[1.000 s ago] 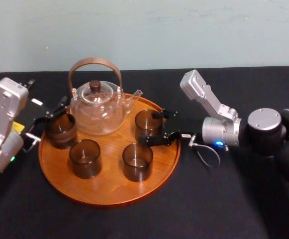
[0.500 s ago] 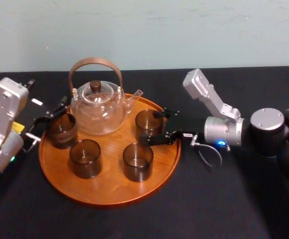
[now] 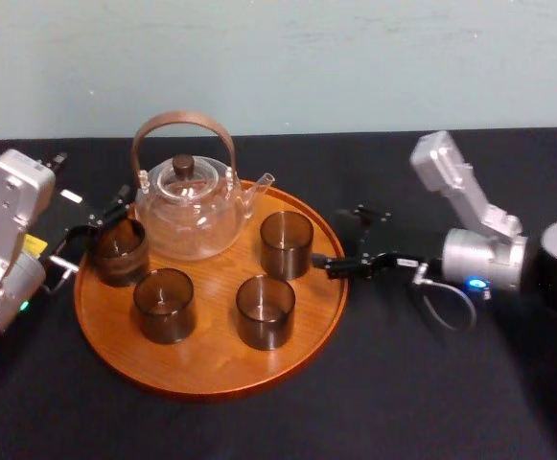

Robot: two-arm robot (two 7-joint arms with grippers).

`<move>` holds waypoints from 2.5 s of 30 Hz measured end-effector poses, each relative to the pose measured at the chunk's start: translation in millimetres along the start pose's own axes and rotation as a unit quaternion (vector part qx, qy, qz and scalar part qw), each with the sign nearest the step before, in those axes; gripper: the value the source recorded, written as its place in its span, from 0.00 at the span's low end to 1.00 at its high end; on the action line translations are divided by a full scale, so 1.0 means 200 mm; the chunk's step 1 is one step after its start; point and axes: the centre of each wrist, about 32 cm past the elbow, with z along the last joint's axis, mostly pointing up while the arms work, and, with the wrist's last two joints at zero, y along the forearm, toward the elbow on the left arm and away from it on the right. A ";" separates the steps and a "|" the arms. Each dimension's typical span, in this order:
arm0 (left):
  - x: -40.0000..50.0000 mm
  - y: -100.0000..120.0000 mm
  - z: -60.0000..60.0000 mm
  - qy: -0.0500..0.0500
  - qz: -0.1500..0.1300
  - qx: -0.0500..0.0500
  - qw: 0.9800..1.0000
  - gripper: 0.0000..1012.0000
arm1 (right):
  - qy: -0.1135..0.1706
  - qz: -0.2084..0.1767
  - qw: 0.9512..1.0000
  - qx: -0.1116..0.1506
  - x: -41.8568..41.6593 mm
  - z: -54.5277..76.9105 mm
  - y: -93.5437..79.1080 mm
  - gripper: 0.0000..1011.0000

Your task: Pick up the glass from the table and place it on the tray.

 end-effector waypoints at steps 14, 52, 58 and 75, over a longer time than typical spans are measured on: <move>0.000 0.00 0.00 0.000 0.000 0.000 1.000 0.99 | -0.004 -0.057 0.997 0.052 -0.085 0.02 -0.30 0.99; 0.000 0.00 0.00 0.000 0.000 0.000 1.000 0.99 | 0.025 -0.286 0.956 0.063 -0.274 -0.26 -0.27 0.99; 0.000 0.00 0.00 0.000 0.000 0.000 1.000 0.99 | 0.025 -0.286 0.956 0.064 -0.275 -0.26 -0.27 0.99; 0.000 0.00 0.00 0.000 0.000 0.000 1.000 0.99 | 0.025 -0.285 0.956 0.064 -0.277 -0.26 -0.27 0.99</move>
